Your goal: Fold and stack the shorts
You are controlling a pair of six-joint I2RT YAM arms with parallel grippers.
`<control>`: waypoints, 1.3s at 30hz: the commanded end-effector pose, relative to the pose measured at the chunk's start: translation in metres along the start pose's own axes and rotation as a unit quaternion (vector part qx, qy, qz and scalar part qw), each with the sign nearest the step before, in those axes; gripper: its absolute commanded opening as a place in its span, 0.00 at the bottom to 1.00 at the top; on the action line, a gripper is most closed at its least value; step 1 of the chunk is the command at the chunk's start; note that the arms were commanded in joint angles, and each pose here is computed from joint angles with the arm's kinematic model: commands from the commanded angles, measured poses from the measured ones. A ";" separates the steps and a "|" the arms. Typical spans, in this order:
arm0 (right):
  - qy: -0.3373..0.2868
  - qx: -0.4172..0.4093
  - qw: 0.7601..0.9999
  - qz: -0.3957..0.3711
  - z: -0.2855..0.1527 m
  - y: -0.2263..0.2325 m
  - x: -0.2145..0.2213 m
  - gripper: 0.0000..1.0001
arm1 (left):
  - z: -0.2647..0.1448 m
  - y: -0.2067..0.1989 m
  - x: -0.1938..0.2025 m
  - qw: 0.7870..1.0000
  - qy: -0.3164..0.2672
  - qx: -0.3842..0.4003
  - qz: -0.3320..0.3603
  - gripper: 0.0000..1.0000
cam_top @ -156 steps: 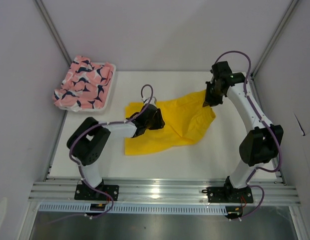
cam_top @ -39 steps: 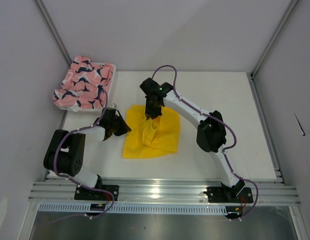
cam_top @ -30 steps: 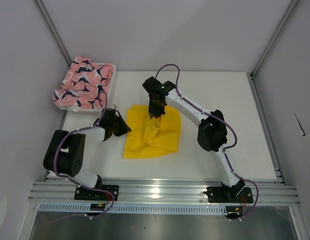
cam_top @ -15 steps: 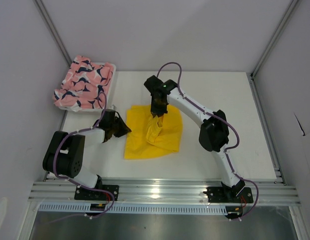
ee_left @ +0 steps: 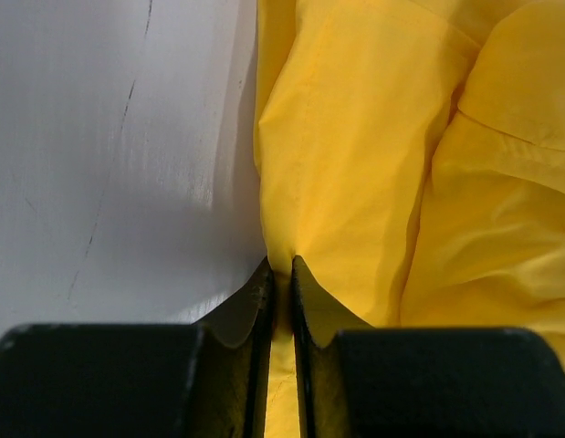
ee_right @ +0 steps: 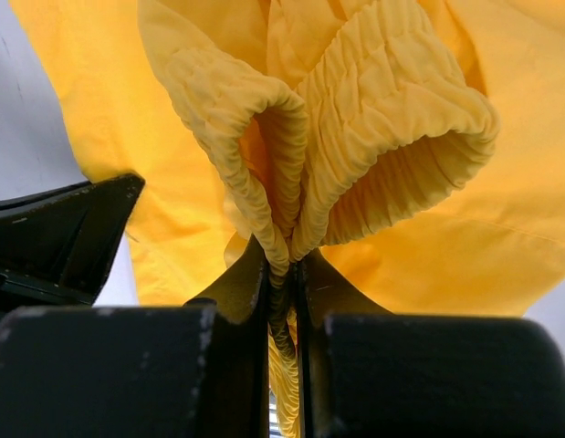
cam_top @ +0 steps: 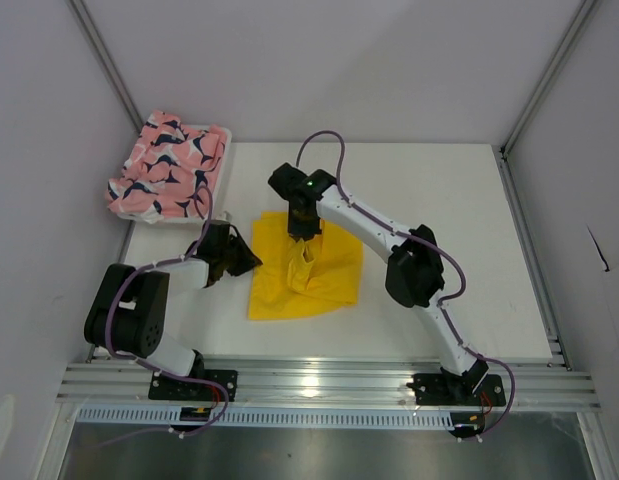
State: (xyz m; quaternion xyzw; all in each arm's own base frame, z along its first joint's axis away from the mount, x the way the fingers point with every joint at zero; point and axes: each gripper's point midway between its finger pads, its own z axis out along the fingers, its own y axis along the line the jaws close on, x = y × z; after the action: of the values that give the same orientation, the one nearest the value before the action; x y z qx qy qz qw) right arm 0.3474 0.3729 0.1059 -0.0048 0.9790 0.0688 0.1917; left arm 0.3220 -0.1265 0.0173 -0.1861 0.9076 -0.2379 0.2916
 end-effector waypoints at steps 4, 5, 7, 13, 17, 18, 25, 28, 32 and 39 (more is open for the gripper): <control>-0.031 -0.015 0.999 0.019 0.005 0.023 -0.009 0.03 | -0.008 -0.010 0.008 1.000 -0.007 0.015 0.000 0.14; -0.027 -0.039 0.999 0.020 0.006 0.034 -0.008 0.09 | -0.009 -0.009 0.010 1.000 -0.007 0.014 0.001 0.14; -0.023 -0.082 0.996 0.023 0.000 0.050 -0.007 0.23 | -0.010 -0.012 0.010 1.000 -0.010 0.015 0.003 0.14; -0.041 -0.234 0.971 0.033 -0.045 0.094 -0.016 0.65 | -0.009 -0.012 0.011 1.000 -0.007 0.012 0.003 0.13; -0.078 -0.298 0.951 0.037 -0.074 0.097 -0.029 0.72 | -0.010 -0.012 0.011 1.000 -0.008 0.011 0.004 0.14; -0.070 -0.296 0.952 0.038 -0.067 0.090 -0.021 0.71 | -0.010 -0.012 0.011 1.000 -0.007 0.010 0.006 0.14; -0.113 -0.396 0.910 0.047 -0.102 0.071 -0.035 0.52 | -0.027 -0.012 -0.002 1.000 -0.019 0.020 0.010 0.24; -0.121 -0.399 0.908 0.052 -0.098 0.061 -0.036 0.35 | -0.042 -0.016 -0.016 0.999 -0.040 0.025 0.014 0.51; -0.129 -0.389 0.910 0.058 -0.087 0.053 -0.039 0.28 | -0.057 -0.011 -0.029 0.998 -0.061 0.019 0.005 0.75; -0.138 -0.357 0.923 0.040 -0.061 0.053 -0.048 0.68 | -0.065 -0.014 -0.055 0.994 -0.092 0.057 -0.025 0.79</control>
State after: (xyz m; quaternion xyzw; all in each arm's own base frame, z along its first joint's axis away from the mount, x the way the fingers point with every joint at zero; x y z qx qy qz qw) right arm 0.3499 0.4070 0.1730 -0.0074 0.8669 0.4184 0.2708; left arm 0.3130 -0.0887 0.0694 -0.2220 0.8799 -0.2424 0.3430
